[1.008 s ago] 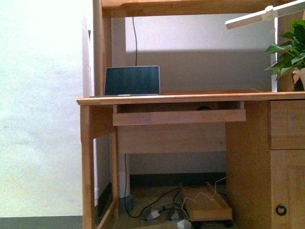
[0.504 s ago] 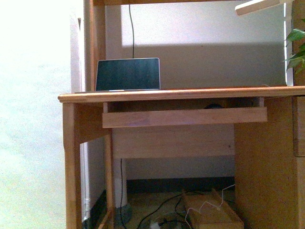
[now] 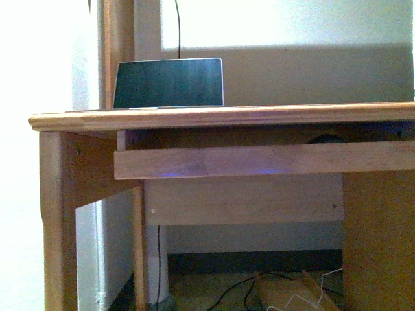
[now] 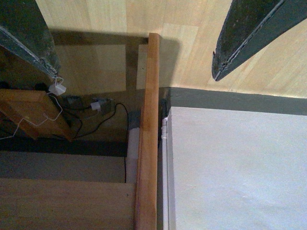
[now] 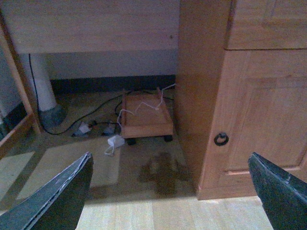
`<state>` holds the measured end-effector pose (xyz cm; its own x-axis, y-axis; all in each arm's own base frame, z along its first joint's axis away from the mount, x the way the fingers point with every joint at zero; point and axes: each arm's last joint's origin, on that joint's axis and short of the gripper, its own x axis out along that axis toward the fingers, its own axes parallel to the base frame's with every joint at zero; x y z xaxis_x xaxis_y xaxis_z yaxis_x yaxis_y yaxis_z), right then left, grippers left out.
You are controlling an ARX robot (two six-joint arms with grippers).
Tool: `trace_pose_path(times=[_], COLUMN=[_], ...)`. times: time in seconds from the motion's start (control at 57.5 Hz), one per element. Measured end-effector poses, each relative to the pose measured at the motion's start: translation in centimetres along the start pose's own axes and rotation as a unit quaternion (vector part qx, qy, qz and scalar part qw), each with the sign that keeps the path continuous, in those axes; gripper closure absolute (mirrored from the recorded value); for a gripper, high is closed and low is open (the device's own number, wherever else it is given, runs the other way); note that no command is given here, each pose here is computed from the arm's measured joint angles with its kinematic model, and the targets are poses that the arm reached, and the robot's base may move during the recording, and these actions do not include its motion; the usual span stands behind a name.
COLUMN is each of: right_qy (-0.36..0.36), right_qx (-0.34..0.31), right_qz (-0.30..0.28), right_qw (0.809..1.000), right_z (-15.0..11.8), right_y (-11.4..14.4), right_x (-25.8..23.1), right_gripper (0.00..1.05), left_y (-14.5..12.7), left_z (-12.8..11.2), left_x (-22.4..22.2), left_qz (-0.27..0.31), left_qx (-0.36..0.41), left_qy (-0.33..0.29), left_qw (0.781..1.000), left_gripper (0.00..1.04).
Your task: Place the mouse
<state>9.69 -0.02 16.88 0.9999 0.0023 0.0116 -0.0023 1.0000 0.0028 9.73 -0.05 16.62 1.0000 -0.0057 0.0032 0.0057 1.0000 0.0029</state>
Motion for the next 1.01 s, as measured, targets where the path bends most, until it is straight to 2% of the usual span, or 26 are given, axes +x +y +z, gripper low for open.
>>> trace_pose_path(times=[0.956,1.008], right_qy=[0.0,0.0], right_qx=[0.0,0.0], right_qz=[-0.001,-0.001], right_qw=[1.0,1.0], right_z=[0.0,0.0], right_y=[0.0,-0.01], right_x=[0.0,0.0], right_gripper=[0.07,0.07], left_y=[0.0,-0.02], left_z=[0.01,-0.06], left_x=[0.0,0.13], left_qz=[0.0,-0.038], left_qx=[0.0,-0.022], left_qy=[0.0,0.017], left_qw=[1.0,0.999], left_gripper=[0.08,0.08])
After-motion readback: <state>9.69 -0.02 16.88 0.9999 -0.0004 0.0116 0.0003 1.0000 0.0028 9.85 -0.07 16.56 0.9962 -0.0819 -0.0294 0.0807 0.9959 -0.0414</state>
